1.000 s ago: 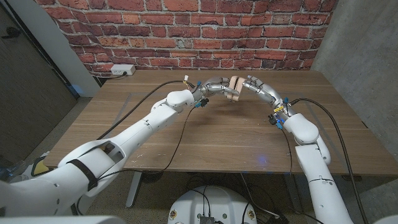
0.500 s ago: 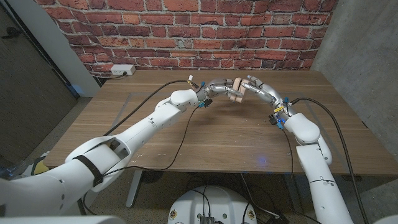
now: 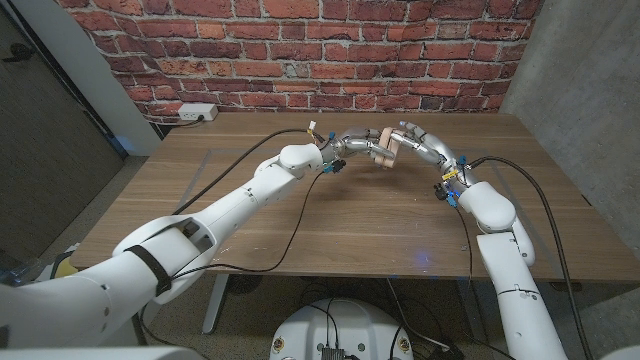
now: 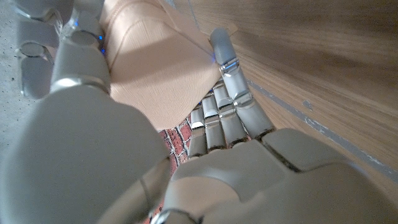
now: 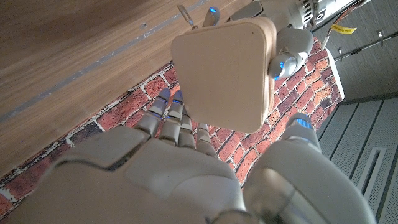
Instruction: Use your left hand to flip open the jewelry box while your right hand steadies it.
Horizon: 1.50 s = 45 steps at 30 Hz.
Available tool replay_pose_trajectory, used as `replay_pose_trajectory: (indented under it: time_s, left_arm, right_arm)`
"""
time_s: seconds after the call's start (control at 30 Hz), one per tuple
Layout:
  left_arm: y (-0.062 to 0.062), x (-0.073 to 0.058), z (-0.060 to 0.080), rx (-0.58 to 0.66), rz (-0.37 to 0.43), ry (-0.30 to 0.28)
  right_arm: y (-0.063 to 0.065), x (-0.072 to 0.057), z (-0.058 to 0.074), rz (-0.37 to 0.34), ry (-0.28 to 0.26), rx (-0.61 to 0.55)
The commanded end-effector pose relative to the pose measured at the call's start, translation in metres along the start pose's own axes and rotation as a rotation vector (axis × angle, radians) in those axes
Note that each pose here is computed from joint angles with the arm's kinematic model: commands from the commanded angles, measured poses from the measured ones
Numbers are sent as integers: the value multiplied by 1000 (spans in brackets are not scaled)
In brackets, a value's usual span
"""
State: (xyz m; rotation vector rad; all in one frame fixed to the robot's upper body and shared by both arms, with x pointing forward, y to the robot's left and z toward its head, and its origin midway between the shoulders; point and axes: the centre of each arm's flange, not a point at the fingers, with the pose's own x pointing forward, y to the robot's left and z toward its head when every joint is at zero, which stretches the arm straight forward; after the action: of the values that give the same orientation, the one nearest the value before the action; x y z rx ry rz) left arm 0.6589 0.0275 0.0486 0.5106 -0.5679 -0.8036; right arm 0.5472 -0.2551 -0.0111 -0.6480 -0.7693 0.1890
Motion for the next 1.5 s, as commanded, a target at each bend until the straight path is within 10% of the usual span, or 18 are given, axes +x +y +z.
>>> replay_pose_trajectory:
  time_s: [0.03, 0.97, 1.5]
  left_arm:
    - [-3, 6, 4, 0, -4, -13]
    - [8, 4, 4, -56, 58, -49]
    - [12, -6, 4, -71, 96, -72]
  right_arm:
    - [2, 6, 0, 45, 3, 5]
    - [1, 15, 4, 56, 19, -56]
    - [4, 24, -14, 72, -48, 182]
